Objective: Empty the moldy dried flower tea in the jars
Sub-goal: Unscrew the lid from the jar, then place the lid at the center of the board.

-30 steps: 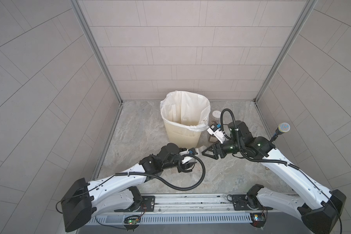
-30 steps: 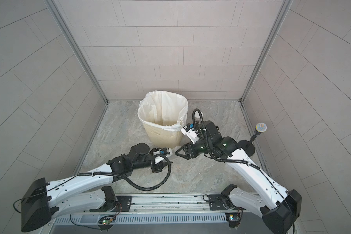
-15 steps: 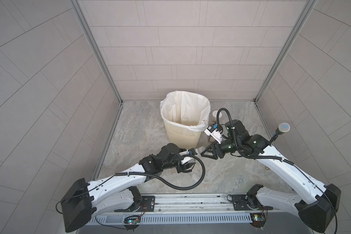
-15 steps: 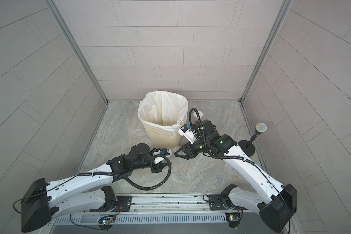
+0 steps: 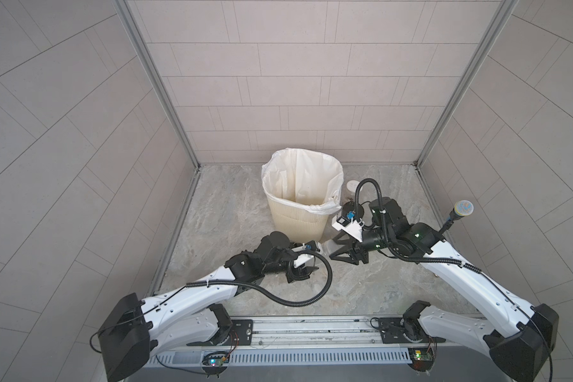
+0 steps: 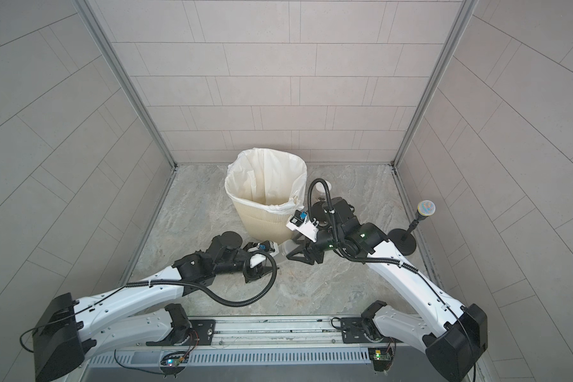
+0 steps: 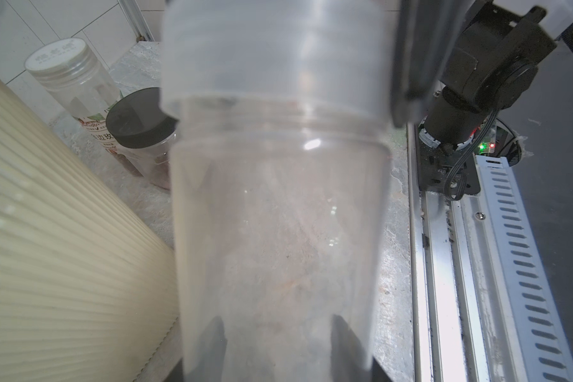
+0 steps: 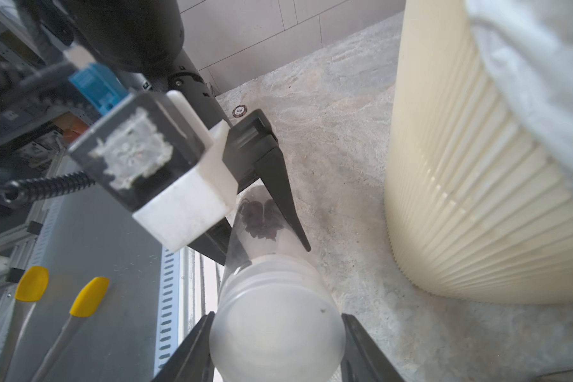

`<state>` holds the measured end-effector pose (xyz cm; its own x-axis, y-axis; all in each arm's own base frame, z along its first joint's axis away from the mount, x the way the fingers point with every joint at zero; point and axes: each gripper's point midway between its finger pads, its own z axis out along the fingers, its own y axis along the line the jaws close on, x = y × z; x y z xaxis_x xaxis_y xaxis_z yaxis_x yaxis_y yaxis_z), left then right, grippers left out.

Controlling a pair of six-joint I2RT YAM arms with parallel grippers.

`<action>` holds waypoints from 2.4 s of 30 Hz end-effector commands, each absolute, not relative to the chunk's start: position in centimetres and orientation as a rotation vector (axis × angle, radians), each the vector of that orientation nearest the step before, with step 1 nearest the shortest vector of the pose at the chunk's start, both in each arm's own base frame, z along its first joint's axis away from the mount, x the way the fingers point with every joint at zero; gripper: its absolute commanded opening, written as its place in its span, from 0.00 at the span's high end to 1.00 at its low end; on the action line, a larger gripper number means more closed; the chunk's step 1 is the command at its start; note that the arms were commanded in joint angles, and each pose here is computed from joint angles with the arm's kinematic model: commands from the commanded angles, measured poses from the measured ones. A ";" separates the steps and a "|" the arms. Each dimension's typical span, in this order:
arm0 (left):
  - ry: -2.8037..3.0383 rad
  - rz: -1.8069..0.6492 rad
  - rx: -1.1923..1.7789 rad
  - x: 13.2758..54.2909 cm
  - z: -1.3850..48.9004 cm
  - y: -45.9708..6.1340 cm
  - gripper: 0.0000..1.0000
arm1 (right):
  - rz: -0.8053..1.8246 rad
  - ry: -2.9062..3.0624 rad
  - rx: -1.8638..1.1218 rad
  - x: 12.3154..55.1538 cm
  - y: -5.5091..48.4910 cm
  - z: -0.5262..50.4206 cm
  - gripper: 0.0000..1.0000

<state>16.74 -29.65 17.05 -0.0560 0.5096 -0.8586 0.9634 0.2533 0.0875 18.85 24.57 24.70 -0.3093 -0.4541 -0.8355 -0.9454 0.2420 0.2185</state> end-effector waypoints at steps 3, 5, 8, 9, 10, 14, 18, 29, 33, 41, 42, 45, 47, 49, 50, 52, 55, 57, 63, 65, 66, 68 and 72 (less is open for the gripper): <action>1.648 -0.756 1.377 15.8 18.9 -29.7 0.58 | 0.992 1.664 -1.346 18.0 24.6 26.7 0.78; 1.652 -0.747 1.368 16.0 18.7 -29.5 0.58 | 1.040 1.668 -1.310 18.0 24.5 27.2 0.79; 1.657 -0.731 1.346 16.3 18.7 -29.2 0.58 | 1.084 1.698 -1.230 18.5 24.1 27.7 0.79; 1.655 -0.727 1.333 16.5 18.8 -29.1 0.58 | 1.082 1.715 -1.194 18.9 23.9 27.9 0.79; 1.653 -0.724 1.315 16.7 19.0 -29.0 0.58 | 1.084 1.741 -1.152 19.2 23.6 28.0 0.79; 1.659 -0.704 1.278 17.4 19.3 -28.7 0.58 | 1.083 1.872 -0.951 20.8 22.5 28.1 0.78; 1.662 -0.687 1.230 18.0 19.6 -28.4 0.58 | 1.007 2.016 -0.677 22.6 20.0 27.6 0.78; 1.685 -0.684 1.118 18.9 20.6 -28.0 0.57 | 0.285 2.347 0.083 26.7 6.5 22.4 0.72; 1.715 -0.639 1.120 19.7 20.2 -28.1 0.57 | 0.164 2.464 0.279 28.8 3.2 19.4 0.72; 1.721 -0.625 1.115 20.7 20.5 -28.9 0.58 | 0.033 2.548 0.411 31.2 1.6 12.1 0.67; 1.726 -0.617 1.108 20.8 20.4 -28.8 0.57 | -0.009 2.575 0.412 31.5 1.2 11.0 0.66; 1.730 -0.627 1.077 20.8 20.7 -28.5 0.58 | -0.036 2.675 0.410 32.0 1.1 8.3 0.64; 1.737 -0.629 1.054 20.7 20.6 -28.2 0.57 | -0.047 2.700 0.421 32.5 1.0 7.0 0.63; 1.745 -0.629 1.040 20.5 20.3 -27.8 0.57 | -0.077 2.722 0.434 32.8 0.6 5.9 0.63; 1.747 -0.629 1.029 20.4 20.4 -27.6 0.57 | -0.087 2.733 0.442 32.9 0.4 5.3 0.62; 1.748 -0.633 1.015 20.2 20.5 -27.2 0.57 | -0.113 2.744 0.449 33.2 0.0 4.6 0.60; 1.749 -0.640 1.004 20.0 20.6 -27.0 0.57 | -0.141 2.754 0.433 33.5 -0.2 3.9 0.55; 1.754 -0.649 1.007 19.8 20.4 -27.0 0.57 | -0.133 2.780 0.407 33.6 0.1 3.3 0.50; 1.758 -0.654 0.987 19.6 20.7 -26.7 0.57 | -0.063 2.809 0.394 32.7 0.9 2.7 0.22; 1.763 -0.650 0.994 19.5 20.5 -26.6 0.57 | -0.049 2.802 0.390 32.4 1.1 3.1 0.00; 1.768 -0.648 0.998 19.5 20.5 -26.6 0.57 | -0.043 2.801 0.387 32.2 1.1 3.3 0.00; 1.775 -0.655 0.990 19.5 20.5 -26.6 0.57 | -0.021 2.788 0.377 32.1 1.3 3.8 0.00; 1.769 -0.675 0.957 19.4 20.6 -26.5 0.57 | -0.045 2.726 0.264 32.2 1.6 5.9 0.00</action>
<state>19.54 -26.56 19.91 -0.2152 0.3428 -0.9144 0.8495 0.5275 -0.0022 32.38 1.46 4.24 -0.9086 0.2359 -0.3448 0.2418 0.9700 0.0262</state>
